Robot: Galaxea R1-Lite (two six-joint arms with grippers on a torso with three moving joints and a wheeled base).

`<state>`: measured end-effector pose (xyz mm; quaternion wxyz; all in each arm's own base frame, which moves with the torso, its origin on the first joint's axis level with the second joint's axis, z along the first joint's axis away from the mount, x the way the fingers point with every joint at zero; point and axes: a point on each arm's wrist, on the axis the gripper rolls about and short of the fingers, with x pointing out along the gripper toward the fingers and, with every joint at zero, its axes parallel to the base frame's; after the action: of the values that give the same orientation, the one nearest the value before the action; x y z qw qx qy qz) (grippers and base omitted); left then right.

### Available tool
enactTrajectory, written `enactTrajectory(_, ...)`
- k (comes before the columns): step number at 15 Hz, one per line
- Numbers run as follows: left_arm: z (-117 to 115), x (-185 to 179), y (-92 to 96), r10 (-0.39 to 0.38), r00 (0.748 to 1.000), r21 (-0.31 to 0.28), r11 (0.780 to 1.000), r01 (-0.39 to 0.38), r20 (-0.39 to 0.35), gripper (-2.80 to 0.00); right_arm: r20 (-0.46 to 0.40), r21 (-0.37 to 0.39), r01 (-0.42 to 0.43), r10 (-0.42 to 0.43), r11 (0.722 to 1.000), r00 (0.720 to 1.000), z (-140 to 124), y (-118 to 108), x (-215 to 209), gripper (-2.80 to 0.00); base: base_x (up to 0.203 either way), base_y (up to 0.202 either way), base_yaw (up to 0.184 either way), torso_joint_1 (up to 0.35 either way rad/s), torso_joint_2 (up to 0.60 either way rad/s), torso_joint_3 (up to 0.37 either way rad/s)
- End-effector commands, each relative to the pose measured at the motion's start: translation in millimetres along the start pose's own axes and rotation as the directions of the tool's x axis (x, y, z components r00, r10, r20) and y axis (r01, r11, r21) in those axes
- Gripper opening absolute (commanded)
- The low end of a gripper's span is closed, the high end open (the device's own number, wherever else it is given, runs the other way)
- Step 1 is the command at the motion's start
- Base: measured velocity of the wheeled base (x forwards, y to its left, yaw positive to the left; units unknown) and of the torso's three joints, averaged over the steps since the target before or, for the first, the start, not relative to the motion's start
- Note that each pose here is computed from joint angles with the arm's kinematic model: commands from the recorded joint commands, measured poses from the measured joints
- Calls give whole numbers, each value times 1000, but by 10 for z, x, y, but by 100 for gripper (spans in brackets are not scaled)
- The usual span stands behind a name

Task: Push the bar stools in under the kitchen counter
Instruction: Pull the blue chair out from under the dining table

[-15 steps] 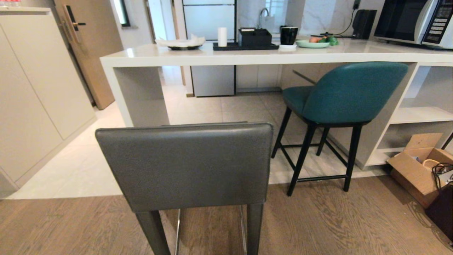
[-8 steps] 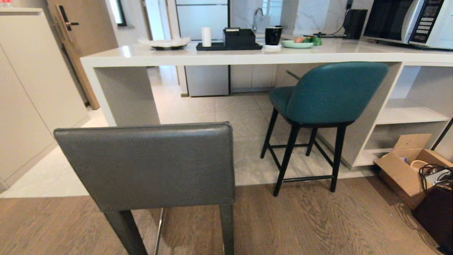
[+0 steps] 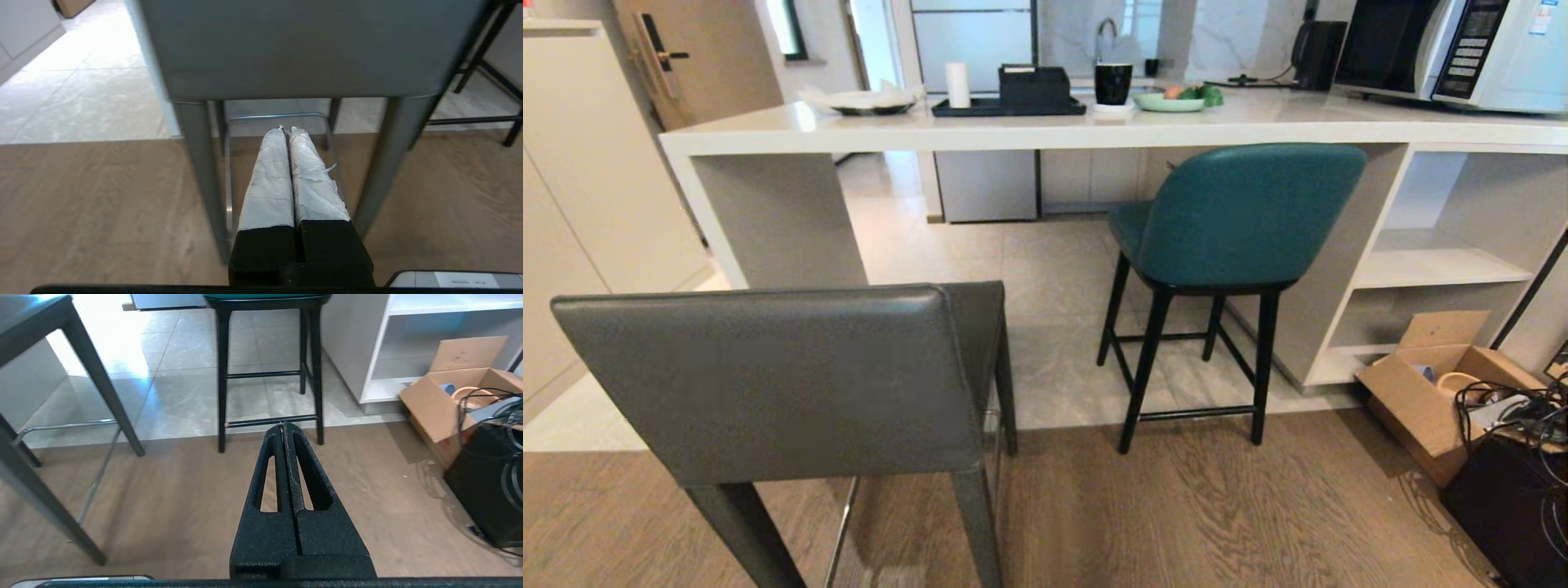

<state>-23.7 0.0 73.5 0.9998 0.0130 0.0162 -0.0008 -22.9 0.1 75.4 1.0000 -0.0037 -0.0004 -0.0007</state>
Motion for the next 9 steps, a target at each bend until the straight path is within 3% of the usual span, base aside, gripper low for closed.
enactTrajectory(1,0,1,0,0,1000,0,1000,0,-2,-280,-2,0,0,0,1000,1000,-4,0,2,-280,0,-191,2,3,-1,2)
enactTrajectory(9,1,1,0,0,1000,0,1000,0,-1,-280,-2,0,0,0,1000,1000,-4,0,2,-280,0,-193,3,1,3,3)
